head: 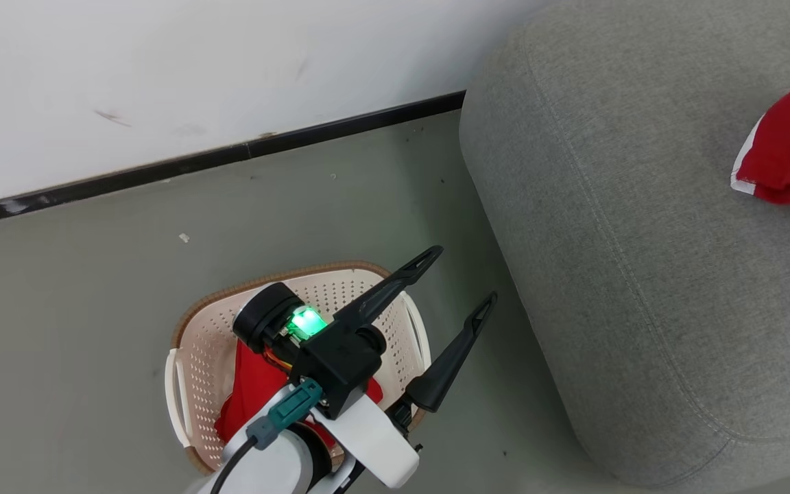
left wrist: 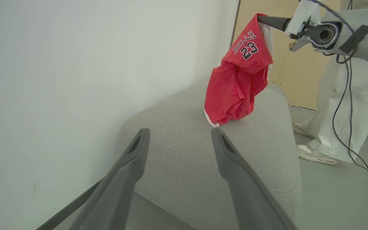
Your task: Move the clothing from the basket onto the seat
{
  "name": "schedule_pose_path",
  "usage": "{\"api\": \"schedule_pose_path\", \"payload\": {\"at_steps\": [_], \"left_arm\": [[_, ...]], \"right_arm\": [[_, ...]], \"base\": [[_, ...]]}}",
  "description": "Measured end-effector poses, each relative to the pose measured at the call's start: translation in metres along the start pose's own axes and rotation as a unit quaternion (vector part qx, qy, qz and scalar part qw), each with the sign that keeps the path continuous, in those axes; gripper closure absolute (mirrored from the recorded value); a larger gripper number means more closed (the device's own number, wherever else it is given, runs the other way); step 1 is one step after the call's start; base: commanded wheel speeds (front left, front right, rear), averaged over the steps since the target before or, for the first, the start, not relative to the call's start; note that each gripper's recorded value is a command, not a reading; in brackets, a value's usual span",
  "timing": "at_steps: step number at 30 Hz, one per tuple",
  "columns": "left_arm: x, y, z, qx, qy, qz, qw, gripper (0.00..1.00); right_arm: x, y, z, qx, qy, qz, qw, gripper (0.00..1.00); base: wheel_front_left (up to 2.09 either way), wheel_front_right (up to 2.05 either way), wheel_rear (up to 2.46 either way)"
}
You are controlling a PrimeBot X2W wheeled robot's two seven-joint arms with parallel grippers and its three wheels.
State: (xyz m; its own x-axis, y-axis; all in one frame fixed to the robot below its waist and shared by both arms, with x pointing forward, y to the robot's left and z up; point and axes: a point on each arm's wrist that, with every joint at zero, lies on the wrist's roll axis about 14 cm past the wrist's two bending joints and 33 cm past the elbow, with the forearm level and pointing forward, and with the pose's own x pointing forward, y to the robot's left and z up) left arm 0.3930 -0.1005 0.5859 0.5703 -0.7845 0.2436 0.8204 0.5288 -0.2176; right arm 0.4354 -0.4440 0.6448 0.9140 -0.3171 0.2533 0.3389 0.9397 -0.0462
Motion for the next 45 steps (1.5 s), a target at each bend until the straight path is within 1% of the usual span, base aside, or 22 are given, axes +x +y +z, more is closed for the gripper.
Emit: {"api": "schedule_pose_path", "payload": {"at_steps": [3, 9, 14, 16, 19, 20, 21, 22, 23, 24, 25, 30, 35, 39, 42, 45], "left_arm": [[-0.001, 0.004, -0.008, -0.003, 0.01, 0.001, 1.0, 0.0], [0.001, 0.013, -0.014, -0.003, 0.017, 0.0, 1.0, 0.0], [0.0, 0.02, -0.023, -0.008, 0.026, 0.003, 1.0, 0.0], [0.002, 0.023, -0.023, -0.006, 0.025, 0.004, 1.0, 0.0], [0.004, 0.028, -0.023, -0.004, 0.023, 0.004, 1.0, 0.0], [0.004, 0.03, -0.023, -0.004, 0.023, 0.006, 1.0, 0.0], [0.002, 0.033, -0.027, -0.008, 0.025, 0.011, 1.0, 0.0], [0.001, 0.037, -0.029, -0.008, 0.028, 0.016, 0.999, 0.0], [0.0, 0.04, -0.03, -0.005, 0.029, 0.02, 0.999, 0.0], [-0.001, 0.043, -0.03, -0.002, 0.029, 0.023, 0.999, 0.0], [-0.002, 0.046, -0.03, 0.0, 0.03, 0.025, 0.999, 0.0], [-0.003, 0.05, -0.03, 0.0, 0.026, 0.033, 0.999, 0.0], [-0.003, 0.052, -0.026, 0.0, 0.016, 0.039, 0.999, 0.0], [-0.005, 0.057, -0.021, 0.001, 0.008, 0.052, 0.999, 0.0], [-0.01, 0.061, -0.021, 0.0, 0.005, 0.065, 0.998, 0.0], [-0.014, 0.067, -0.018, 0.004, -0.001, 0.081, 0.997, 0.0]], "right_arm": [[-0.001, 0.013, -0.034, -0.004, 0.039, 0.009, 0.999, 1.0], [-0.019, 0.042, -0.106, 0.024, 0.121, 0.02, 0.992, 1.0], [-0.023, 0.057, -0.134, 0.023, 0.151, 0.03, 0.988, 1.0], [-0.023, 0.06, -0.141, 0.024, 0.157, 0.031, 0.987, 1.0], [-0.023, 0.068, -0.15, 0.012, 0.167, 0.044, 0.985, 1.0], [-0.025, 0.069, -0.154, 0.01, 0.173, 0.047, 0.984, 0.92], [-0.031, 0.072, -0.163, 0.009, 0.184, 0.05, 0.982, 0.67], [-0.032, 0.075, -0.165, 0.012, 0.186, 0.051, 0.981, 0.5], [-0.033, 0.079, -0.166, 0.018, 0.184, 0.053, 0.981, 0.18], [-0.032, 0.084, -0.164, 0.022, 0.181, 0.056, 0.982, 0.11], [-0.031, 0.087, -0.161, 0.022, 0.175, 0.061, 0.983, 0.0], [-0.032, 0.093, -0.15, 0.019, 0.159, 0.072, 0.984, 0.0], [-0.06, 0.113, -0.161, 0.03, 0.179, 0.099, 0.978, 0.0], [-0.075, 0.123, -0.159, 0.034, 0.18, 0.114, 0.976, 0.0], [-0.081, 0.123, -0.151, 0.033, 0.17, 0.117, 0.978, 0.0], [-0.077, 0.128, -0.133, 0.037, 0.141, 0.121, 0.982, 0.0]], "base": [[0.0, 0.0, 0.0], [0.0, 0.0, 0.0], [0.0, 0.0, 0.0], [0.0, 0.0, 0.0], [0.0, 0.0, 0.0], [0.0, 0.0, 0.0], [0.0, 0.0, 0.0], [0.0, 0.0, 0.0], [0.0, 0.0, 0.0], [0.0, 0.0, 0.0], [0.0, 0.0, 0.0], [0.0, 0.0, 0.0], [0.0, 0.0, 0.0], [0.0, 0.0, 0.0], [0.0, 0.0, 0.0], [0.0, 0.0, 0.0]]}}
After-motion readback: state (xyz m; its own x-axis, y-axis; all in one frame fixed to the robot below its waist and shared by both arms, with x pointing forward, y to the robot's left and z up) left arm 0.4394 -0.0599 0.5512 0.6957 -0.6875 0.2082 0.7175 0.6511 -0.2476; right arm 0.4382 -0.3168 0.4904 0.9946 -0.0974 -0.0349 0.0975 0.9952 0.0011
